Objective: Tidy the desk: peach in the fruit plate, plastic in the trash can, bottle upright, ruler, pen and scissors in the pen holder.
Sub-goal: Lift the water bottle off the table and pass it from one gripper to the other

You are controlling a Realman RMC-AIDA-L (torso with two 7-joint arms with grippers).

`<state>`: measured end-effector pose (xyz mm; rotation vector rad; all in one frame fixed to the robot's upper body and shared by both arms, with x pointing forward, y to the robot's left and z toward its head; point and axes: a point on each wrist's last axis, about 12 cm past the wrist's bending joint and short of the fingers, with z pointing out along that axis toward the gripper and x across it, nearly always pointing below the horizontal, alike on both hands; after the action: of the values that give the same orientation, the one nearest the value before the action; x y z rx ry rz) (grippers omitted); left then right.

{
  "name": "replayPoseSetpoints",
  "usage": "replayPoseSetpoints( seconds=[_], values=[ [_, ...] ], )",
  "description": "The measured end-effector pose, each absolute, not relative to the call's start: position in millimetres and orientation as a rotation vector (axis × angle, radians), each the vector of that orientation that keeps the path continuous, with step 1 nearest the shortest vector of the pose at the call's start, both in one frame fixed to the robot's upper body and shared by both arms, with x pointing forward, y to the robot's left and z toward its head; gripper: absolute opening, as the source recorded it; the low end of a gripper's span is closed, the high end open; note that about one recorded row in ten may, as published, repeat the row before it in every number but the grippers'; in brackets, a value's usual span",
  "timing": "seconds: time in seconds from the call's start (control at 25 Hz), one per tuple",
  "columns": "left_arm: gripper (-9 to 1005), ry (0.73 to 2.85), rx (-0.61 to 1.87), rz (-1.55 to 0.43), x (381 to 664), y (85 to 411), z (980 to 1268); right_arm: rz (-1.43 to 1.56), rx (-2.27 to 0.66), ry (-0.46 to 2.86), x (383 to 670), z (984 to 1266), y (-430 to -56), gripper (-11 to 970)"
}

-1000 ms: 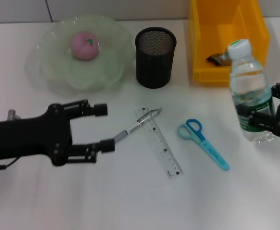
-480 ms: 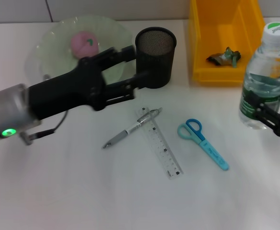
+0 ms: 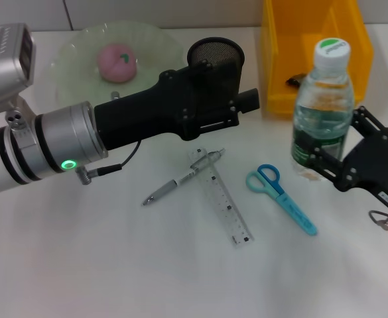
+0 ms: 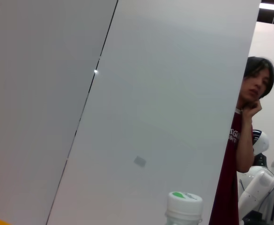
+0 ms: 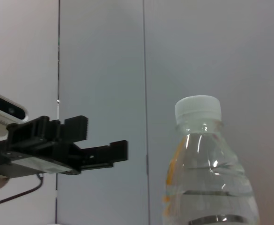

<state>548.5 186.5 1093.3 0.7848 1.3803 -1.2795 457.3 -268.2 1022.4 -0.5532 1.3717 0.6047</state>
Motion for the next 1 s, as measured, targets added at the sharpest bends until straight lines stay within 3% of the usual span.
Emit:
replayPoseSetpoints(
  seconds=[1.0],
  values=[
    [720, 1.339, 0.768, -1.278, 556.6, 167.5, 1099.3, 0.748, -0.654, 1.324, 473.0, 1028.0, -225.3, 789]
  ],
)
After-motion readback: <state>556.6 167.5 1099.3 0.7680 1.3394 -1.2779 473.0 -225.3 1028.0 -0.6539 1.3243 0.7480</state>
